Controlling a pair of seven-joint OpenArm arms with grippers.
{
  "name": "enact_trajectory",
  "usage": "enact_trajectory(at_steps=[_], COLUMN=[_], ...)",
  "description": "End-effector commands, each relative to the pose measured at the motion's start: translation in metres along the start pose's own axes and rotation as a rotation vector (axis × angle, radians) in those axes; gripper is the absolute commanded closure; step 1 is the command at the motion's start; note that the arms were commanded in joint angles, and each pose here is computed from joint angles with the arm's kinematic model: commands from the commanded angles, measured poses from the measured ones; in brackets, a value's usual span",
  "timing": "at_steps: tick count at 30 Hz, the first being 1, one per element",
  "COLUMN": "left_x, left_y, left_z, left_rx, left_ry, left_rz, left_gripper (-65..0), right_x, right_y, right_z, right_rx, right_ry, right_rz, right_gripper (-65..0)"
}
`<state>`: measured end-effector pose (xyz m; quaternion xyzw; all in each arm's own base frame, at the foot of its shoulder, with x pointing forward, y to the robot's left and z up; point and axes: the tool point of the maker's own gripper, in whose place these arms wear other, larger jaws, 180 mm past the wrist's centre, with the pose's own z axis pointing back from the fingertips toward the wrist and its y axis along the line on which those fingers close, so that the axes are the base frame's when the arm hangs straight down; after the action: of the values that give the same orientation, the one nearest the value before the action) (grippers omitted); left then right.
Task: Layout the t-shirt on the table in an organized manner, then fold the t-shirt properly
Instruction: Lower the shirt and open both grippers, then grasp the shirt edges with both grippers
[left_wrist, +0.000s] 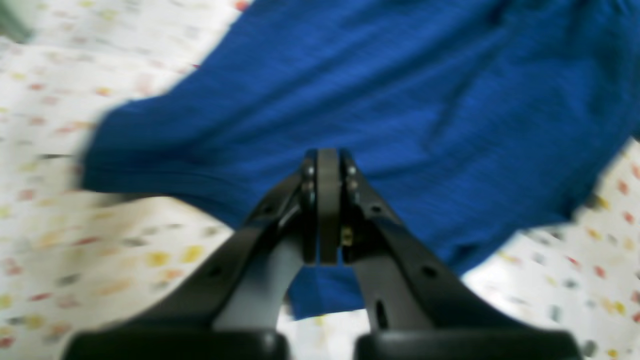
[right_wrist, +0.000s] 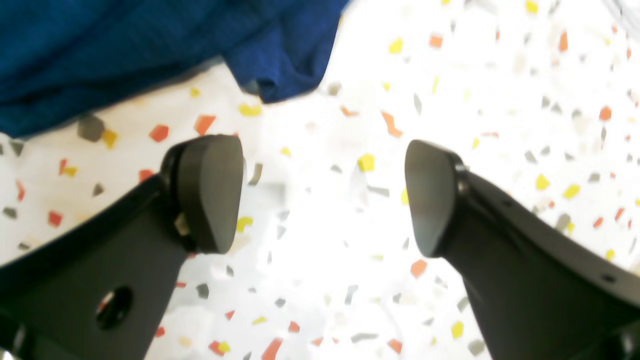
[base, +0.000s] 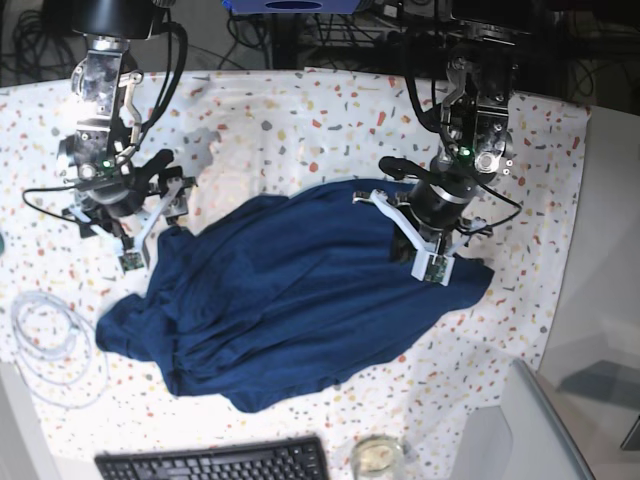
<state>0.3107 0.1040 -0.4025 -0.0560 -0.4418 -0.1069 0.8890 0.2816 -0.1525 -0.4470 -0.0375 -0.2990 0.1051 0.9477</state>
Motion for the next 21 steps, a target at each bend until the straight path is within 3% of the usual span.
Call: enact_trajectory(at_steps=[1,6,12,16,21], left_x=[0.005,-0.025,-0.049,-0.047,-0.012], left_y=[0.0,0.015,0.045,0.043,0.037], left_z=[-0.003,-0.016,-0.005,0.009,0.018], left_rx=[0.0,0.02,0.058,0.055,0.055], left_ry=[-0.018,0.074,0.134,0.117,0.021], left_rz=[-0.005,0.001,-0.052,-0.075,-0.104], left_gripper=[0.0,0.0,0.0,0.0,0.0], right_x=[0.017,0.008,0.006,0.011,0.025], right_y=[0.001,0.009,0.012,0.009,0.012], right_z=[0.0,-0.008,-0.012,-0.007,0.01], right_rx=[0.006,0.029,0.037,0.026,0.029], right_ry=[-0.061,-0.065,-0.073,-0.09,-0.153], right_rz=[-0.004,-0.012,-0.019,-0.016,-0.01], right_gripper=[-45.9,-45.9,-45.9,-45.9,-45.9])
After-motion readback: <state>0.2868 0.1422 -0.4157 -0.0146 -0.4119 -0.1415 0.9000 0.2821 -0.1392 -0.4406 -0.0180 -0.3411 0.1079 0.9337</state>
